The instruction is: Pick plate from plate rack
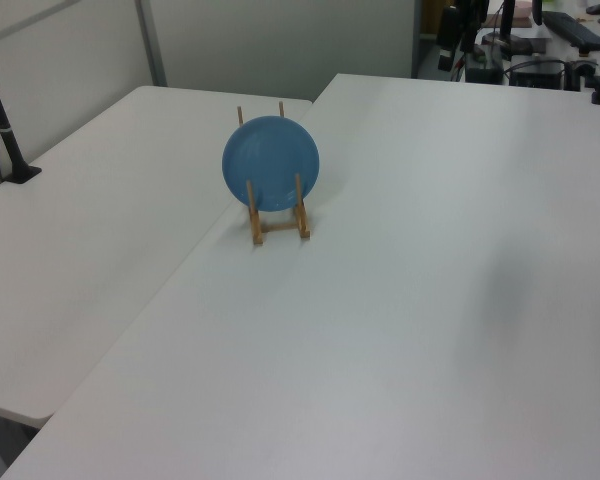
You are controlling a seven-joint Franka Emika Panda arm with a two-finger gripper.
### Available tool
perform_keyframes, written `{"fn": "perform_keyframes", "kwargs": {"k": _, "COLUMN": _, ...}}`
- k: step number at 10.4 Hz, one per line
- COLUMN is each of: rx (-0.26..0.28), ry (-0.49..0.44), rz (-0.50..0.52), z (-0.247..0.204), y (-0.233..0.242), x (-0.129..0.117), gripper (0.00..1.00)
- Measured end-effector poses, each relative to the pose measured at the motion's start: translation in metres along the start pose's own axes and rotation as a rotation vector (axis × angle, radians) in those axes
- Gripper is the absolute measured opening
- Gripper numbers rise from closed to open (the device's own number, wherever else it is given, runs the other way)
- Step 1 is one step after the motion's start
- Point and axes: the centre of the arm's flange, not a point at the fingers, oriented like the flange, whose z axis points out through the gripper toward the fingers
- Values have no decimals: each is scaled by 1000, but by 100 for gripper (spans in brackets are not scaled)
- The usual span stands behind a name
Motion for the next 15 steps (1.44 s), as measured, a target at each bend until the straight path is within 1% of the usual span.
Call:
{"fn": "perform_keyframes", "kwargs": {"k": 1, "rx": 0, "ry": -2, "rz": -12, "z": 1, "y": -6, "x": -2, "gripper": 100}}
{"fn": "perform_keyframes", "kwargs": {"k": 8, "rx": 0, "ry": -3, "rz": -16, "z": 1, "y": -9, "x": -2, "gripper": 100}}
{"fn": "perform_keyframes", "kwargs": {"k": 11, "rx": -5, "ry": -27, "rz": -24, "z": 3, "y": -13, "x": -6, "gripper": 100}}
{"fn": "perform_keyframes", "kwargs": {"k": 15, "rx": -5, "ry": -29, "rz": -28, "z": 4, "y": -15, "x": -6, "gripper": 100}}
